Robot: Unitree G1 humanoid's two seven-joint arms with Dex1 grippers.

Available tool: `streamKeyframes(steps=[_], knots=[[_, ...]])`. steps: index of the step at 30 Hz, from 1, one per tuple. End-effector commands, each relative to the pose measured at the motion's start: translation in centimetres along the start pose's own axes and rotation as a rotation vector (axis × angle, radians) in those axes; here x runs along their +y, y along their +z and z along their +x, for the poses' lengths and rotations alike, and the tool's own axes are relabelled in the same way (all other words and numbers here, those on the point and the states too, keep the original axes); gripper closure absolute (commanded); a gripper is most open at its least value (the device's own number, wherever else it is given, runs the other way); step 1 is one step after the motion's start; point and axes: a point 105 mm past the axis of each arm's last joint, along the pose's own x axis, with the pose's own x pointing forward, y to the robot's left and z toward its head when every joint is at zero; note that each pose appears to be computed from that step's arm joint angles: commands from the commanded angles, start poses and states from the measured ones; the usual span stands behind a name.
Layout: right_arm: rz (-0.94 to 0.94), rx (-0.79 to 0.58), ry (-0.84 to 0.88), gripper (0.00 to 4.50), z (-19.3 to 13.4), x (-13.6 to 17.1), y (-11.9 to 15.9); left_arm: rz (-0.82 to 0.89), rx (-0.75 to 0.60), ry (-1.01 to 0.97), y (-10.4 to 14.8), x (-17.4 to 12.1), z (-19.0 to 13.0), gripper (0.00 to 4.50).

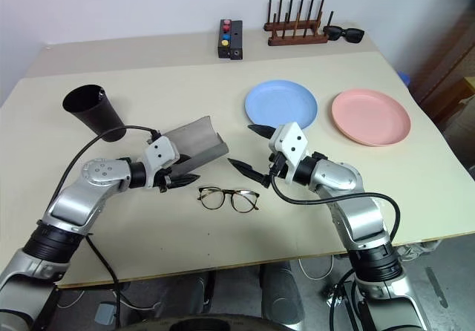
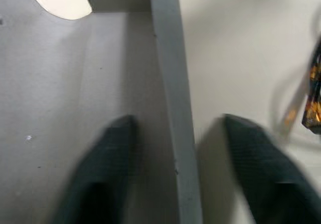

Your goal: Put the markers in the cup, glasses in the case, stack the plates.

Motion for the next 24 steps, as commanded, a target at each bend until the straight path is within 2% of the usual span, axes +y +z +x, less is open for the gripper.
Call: streamKeyframes(steps=[1, 2, 14, 24], knots=[[-0.042, -0.053, -0.003, 0.00, 0.0, 0.5, 1.5, 0.056, 0.024, -0.022, -0.1, 0.7, -0.5, 3.92], [-0.040, -0.053, -0.004, 0.00, -0.1, 0.5, 1.5, 0.067, 0.029, -0.033, -0.2, 0.8, -0.7, 4.40], [-0.028, -0.056, -0.008, 0.00, -0.2, 0.8, 1.4, 0.125, 0.004, -0.248, 0.1, 0.3, -3.5, 4.40], [-0.019, -0.057, 0.009, 0.00, 0.2, 1.0, 1.3, 0.111, -0.016, -0.211, 1.0, -0.2, -2.7, 4.40]])
